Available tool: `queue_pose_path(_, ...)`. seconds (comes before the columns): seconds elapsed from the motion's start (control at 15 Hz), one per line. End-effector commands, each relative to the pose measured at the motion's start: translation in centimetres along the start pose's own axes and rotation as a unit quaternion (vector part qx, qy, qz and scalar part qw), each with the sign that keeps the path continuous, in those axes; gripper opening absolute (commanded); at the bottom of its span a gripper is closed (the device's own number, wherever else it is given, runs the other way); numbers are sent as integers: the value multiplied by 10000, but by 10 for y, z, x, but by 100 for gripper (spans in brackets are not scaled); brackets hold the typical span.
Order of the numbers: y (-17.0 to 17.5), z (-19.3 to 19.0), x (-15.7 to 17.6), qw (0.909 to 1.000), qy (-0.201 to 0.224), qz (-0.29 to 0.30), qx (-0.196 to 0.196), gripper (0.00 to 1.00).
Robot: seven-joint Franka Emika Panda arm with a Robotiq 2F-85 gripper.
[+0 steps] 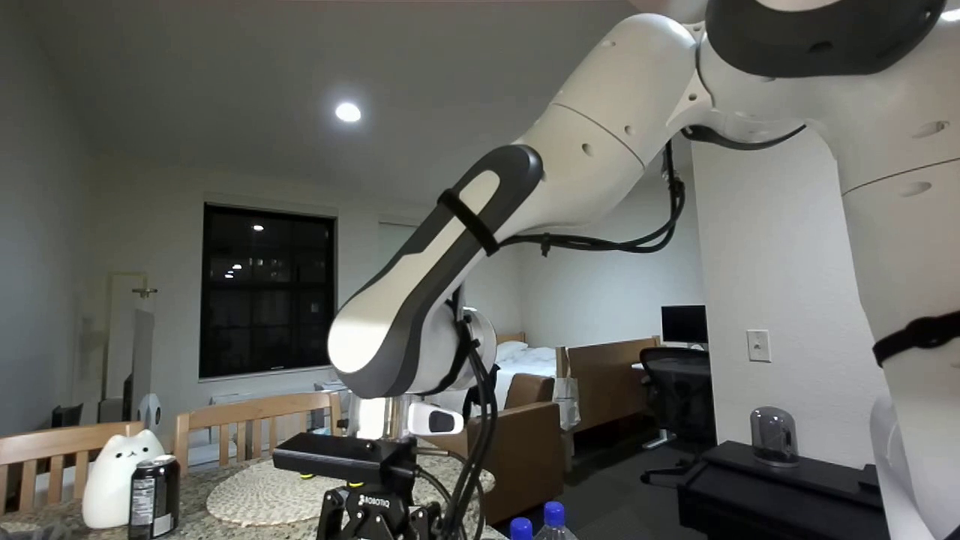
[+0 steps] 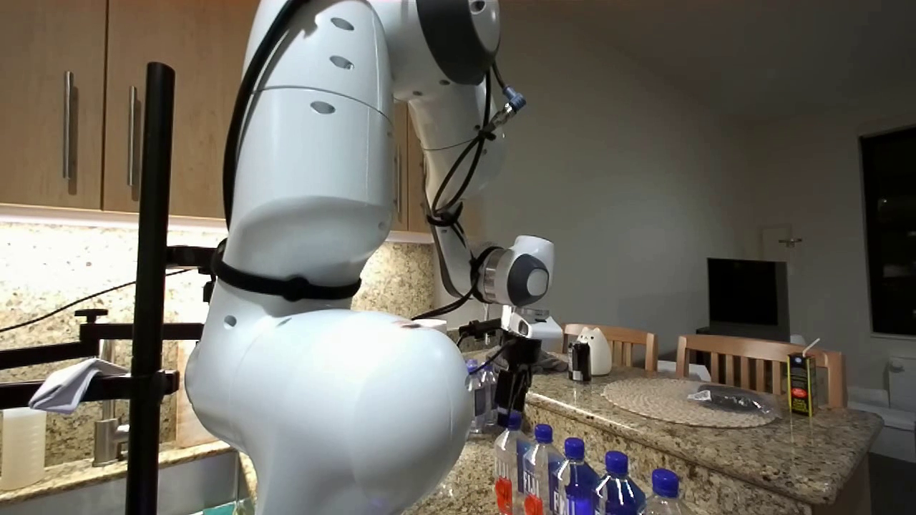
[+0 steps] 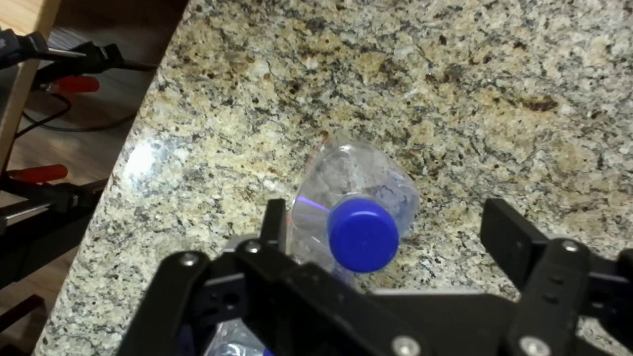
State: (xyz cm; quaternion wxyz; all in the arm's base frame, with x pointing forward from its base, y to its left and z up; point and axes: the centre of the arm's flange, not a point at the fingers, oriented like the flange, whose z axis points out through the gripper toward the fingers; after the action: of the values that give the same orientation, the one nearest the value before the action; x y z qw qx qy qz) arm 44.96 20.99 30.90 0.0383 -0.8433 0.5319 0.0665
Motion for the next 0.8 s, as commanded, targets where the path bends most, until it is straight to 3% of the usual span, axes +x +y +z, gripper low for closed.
queue_pose_path(0.0,6,-37,1,9990,397,-146,159,100)
queue_pose_path(0.27,-2,-75,1,9905,410,-1150,627,100)
queue_pose_path(0.53,-8,-103,-1,9712,145,-2188,934,100)
queue_pose_path(0.73,-11,-111,0,9523,-169,-2903,928,100)
